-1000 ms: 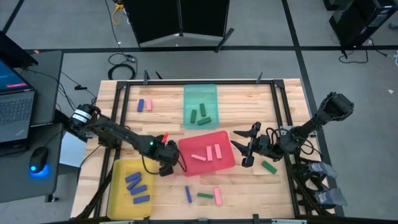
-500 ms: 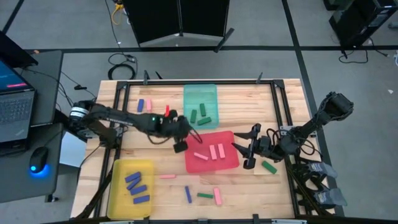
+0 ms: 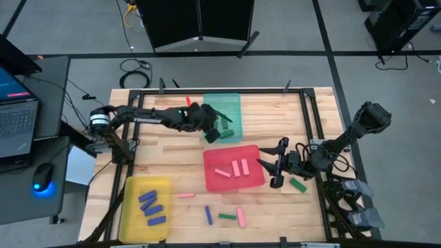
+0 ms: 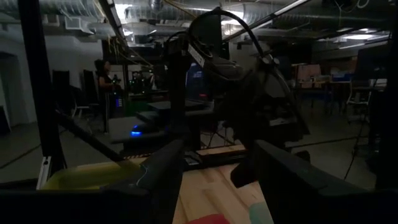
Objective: Sort blocks
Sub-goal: Put the green block into the green bin, then put the pink block into the pink bin
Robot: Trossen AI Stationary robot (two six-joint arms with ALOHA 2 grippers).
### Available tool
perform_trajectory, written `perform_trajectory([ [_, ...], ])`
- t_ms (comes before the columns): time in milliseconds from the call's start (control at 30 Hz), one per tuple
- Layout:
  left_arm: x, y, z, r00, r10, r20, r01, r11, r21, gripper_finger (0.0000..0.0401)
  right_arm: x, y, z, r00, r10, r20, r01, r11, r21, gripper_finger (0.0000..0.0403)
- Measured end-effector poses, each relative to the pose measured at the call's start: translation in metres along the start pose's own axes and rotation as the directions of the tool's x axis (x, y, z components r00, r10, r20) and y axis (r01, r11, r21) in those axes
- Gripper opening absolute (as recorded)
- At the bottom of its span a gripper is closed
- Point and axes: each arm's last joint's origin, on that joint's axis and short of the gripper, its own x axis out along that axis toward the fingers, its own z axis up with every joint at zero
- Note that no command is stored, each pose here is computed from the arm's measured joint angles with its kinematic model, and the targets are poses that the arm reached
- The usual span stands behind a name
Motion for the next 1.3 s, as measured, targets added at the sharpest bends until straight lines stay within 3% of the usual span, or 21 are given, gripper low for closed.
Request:
perform_trajectory([
  [67, 0.002, 0.002, 0.001, 1.000, 0.003, 0.006, -0.003, 1.000, -0.021, 0.0091, 0.000, 0.000, 0.000, 1.000, 0.000, 0.000, 0.000, 1.000, 0.001, 0.0206],
  [300, -0.003, 0.002, 0.007, 0.998, -0.014, 0.058, 0.017, 0.999, -0.041, 0.0261, 0.000, 0.000, 0.000, 1.000, 0.000, -0.001, 0.000, 1.000, 0.007, 0.0206],
  [467, -0.022, -0.001, 0.013, 0.991, -0.064, 0.117, 0.073, 0.995, -0.069, 0.0320, 0.000, 0.000, -0.001, 1.000, 0.001, -0.004, -0.001, 1.000, 0.004, 0.0206],
  [700, -0.086, -0.021, 0.017, 0.946, -0.080, 0.314, 0.092, 0.995, -0.024, 0.0319, -0.001, 0.007, -0.004, 0.998, 0.038, -0.056, -0.038, 0.999, -0.007, 0.0206],
  [900, -0.142, -0.039, 0.005, 0.900, -0.129, 0.417, 0.135, 0.991, 0.015, 0.0304, 0.015, 0.023, -0.003, 0.976, 0.053, -0.211, -0.066, 0.996, -0.054, 0.0206],
  [1033, -0.164, -0.055, -0.008, 0.881, -0.164, 0.444, 0.159, 0.986, 0.050, 0.0297, 0.025, 0.031, 0.002, 0.949, 0.080, -0.307, -0.106, 0.992, -0.069, 0.0206],
  [1300, -0.191, -0.084, -0.039, 0.869, -0.165, 0.467, 0.162, 0.986, 0.047, 0.0292, 0.053, 0.051, 0.006, 0.916, 0.199, -0.349, -0.224, 0.974, -0.034, 0.0206],
])
